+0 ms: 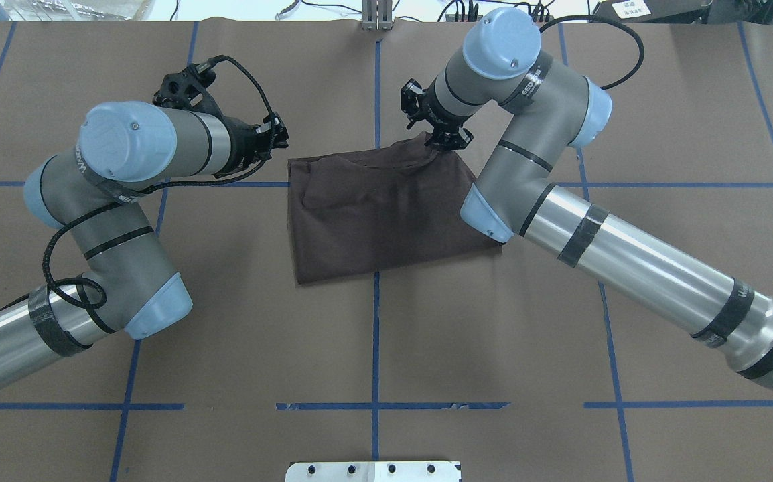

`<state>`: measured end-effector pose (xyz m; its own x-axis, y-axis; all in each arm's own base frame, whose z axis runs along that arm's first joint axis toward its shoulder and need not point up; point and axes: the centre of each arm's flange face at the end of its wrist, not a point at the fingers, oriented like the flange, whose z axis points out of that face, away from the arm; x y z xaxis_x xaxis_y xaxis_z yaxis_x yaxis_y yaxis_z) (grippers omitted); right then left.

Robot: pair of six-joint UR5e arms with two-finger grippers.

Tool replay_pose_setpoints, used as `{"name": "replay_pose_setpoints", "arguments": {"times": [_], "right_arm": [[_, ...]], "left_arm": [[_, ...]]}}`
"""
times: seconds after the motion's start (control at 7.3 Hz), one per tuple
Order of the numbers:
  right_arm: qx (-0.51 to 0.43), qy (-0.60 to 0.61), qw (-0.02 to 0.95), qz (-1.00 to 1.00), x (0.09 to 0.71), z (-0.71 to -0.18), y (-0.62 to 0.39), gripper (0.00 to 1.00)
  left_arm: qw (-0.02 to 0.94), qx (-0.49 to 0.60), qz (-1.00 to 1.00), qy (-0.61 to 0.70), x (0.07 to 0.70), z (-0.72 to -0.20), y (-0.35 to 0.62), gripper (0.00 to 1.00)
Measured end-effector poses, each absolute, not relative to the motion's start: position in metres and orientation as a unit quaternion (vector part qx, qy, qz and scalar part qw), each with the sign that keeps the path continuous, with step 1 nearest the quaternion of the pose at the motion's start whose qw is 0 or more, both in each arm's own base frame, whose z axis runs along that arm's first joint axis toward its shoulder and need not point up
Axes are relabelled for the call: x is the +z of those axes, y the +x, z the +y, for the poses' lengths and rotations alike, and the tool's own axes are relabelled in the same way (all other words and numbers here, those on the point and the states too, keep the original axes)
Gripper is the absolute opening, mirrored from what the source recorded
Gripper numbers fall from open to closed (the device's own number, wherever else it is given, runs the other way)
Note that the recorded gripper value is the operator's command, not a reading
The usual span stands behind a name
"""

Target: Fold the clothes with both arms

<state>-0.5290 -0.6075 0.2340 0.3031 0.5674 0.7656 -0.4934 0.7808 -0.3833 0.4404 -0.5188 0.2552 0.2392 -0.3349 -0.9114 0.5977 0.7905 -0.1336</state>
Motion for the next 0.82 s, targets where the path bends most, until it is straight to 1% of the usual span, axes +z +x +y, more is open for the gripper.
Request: {"name": "replay_pose_setpoints", "arguments": {"times": [0.41,0.82], "right_arm": [[0.289,-0.01,0.825,-0.485,0.232,-0.574,-0.572,0.0],[0.272,0.004,0.837,-0.474,0.24,-0.576,-0.584,0.0]], "left_arm": [[0.773,-0.3,0.545,0.123,0.248,-0.517,0.435,0.42],[0.772,-0.301,0.546,0.123,0.247,-0.516,0.434,0.42]]}}
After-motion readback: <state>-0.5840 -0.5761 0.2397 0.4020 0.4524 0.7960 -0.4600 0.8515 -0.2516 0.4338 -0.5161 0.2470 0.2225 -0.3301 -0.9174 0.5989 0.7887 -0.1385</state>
